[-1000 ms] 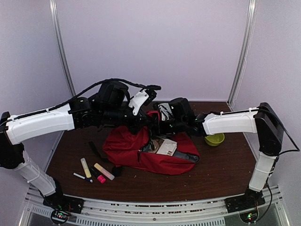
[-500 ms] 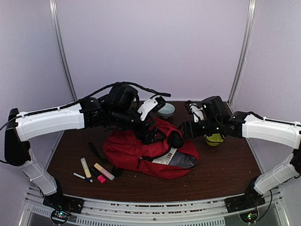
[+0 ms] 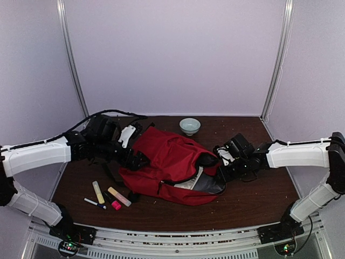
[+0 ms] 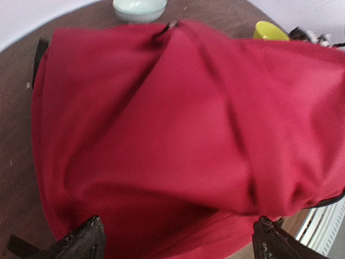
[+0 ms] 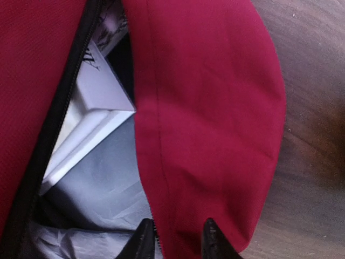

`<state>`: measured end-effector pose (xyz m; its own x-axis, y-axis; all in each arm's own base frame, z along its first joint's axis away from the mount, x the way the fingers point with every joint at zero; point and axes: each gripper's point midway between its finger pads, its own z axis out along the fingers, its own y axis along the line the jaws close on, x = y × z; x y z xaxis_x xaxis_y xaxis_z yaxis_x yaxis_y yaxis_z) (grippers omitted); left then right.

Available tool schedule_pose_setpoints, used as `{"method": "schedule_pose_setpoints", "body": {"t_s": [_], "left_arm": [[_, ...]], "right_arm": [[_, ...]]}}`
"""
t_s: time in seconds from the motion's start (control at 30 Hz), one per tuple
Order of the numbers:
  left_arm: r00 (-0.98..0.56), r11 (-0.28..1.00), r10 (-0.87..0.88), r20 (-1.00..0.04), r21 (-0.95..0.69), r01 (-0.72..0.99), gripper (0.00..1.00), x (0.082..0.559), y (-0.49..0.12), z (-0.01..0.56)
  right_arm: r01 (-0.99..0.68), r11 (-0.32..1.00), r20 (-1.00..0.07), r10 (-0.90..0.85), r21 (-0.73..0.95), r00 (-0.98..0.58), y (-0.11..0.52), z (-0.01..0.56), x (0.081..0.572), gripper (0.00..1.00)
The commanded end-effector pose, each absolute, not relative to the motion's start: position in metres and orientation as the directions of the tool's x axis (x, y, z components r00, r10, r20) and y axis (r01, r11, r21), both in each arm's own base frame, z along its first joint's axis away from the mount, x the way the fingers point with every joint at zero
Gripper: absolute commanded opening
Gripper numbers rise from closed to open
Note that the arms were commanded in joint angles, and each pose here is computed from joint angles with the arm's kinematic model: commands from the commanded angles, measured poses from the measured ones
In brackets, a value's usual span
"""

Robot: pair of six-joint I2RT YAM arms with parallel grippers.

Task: Pack the student bag
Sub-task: Adjust the student bag at the center of the board.

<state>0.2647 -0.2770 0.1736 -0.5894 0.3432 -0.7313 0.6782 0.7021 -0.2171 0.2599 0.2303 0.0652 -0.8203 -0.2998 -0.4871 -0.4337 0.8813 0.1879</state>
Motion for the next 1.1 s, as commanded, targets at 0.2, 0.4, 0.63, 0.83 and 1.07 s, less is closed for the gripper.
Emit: {"method": "schedule_pose_setpoints", "body": {"t_s": [0.2,0.4,0.63,0.83,1.07], "left_arm": [[-0.661,0.667,0.288,-0.693,-0.35,0.657,0.98,0.249,-0.275,0.134],[-0.6,0.61,0.356,-0.716,-0.308,0.73,0.98,0.232,-0.277,0.143],[-0.578,0.638,0.34,-0.742,-0.269,0.721,0.98,0.228,-0.27,0.154],[-0.666,0.781,0.302,-0.682,-0.224,0.584,0.98,0.231,-0.235,0.115],[-0.635,0.798,0.267,-0.725,-0.204,0.568,0.98,0.244,-0.235,0.113]], "right_arm": [[-0.334,0.931,-0.635,-0.168,0.15,-0.754,0.197,0.117,0.309,0.0],[-0.233,0.943,-0.747,0.024,0.237,-0.665,0.175,0.172,0.358,0.0],[-0.183,0.947,-0.771,0.091,0.262,-0.63,0.167,0.21,0.389,0.43],[-0.282,0.95,-0.893,-0.005,0.137,-0.451,0.198,0.255,0.311,0.41],[-0.642,0.745,-0.851,-0.209,0.181,-0.482,0.319,0.233,0.191,0.42]]}}
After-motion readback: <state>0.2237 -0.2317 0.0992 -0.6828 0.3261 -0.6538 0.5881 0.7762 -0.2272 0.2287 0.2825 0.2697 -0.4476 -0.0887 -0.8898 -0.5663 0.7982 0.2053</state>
